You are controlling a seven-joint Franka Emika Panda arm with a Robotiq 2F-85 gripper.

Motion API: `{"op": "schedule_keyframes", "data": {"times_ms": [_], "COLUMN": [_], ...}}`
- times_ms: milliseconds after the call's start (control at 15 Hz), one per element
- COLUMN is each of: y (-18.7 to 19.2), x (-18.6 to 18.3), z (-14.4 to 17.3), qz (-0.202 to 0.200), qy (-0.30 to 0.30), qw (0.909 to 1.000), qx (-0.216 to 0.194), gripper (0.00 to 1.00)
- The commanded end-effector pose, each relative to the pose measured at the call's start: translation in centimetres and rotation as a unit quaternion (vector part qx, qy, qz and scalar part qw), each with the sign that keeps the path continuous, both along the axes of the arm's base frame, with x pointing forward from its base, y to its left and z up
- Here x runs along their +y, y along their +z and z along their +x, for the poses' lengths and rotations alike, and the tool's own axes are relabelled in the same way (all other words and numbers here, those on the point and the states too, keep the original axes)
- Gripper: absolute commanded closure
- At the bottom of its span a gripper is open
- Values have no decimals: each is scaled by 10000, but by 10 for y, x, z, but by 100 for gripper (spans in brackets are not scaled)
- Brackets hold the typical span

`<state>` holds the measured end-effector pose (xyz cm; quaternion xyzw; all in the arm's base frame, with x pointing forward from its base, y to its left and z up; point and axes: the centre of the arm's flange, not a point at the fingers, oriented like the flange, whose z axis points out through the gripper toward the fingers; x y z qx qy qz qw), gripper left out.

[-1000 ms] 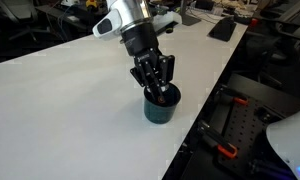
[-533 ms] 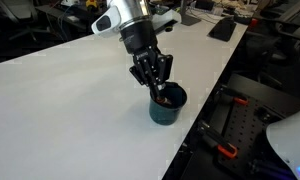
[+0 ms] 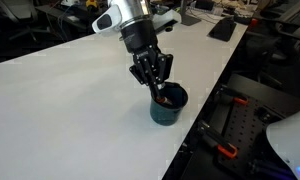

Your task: Put the marker on the table

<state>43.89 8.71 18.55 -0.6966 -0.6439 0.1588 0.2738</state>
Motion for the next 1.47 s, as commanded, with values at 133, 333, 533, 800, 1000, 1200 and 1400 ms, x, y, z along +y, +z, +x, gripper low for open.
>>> {"op": "schedule_keyframes", "data": {"times_ms": [133, 333, 533, 800, 1000, 1200, 1400], "y": [1, 5, 9, 24, 42, 64, 85], "x": [-5, -7, -9, -11, -14, -18, -23], "z": [-5, -5, -3, 2, 9, 22, 37], "qz": [265, 343, 438, 682, 852, 990, 1106], "qy": [-28, -75, -116, -157, -217, -358, -545], "qw": [9995, 9993, 9988, 9971, 9951, 9923, 9893], "qx": [-149, -160, -187, -311, -461, -648, -779], "gripper": [96, 96, 96, 96, 96, 96, 96]}}
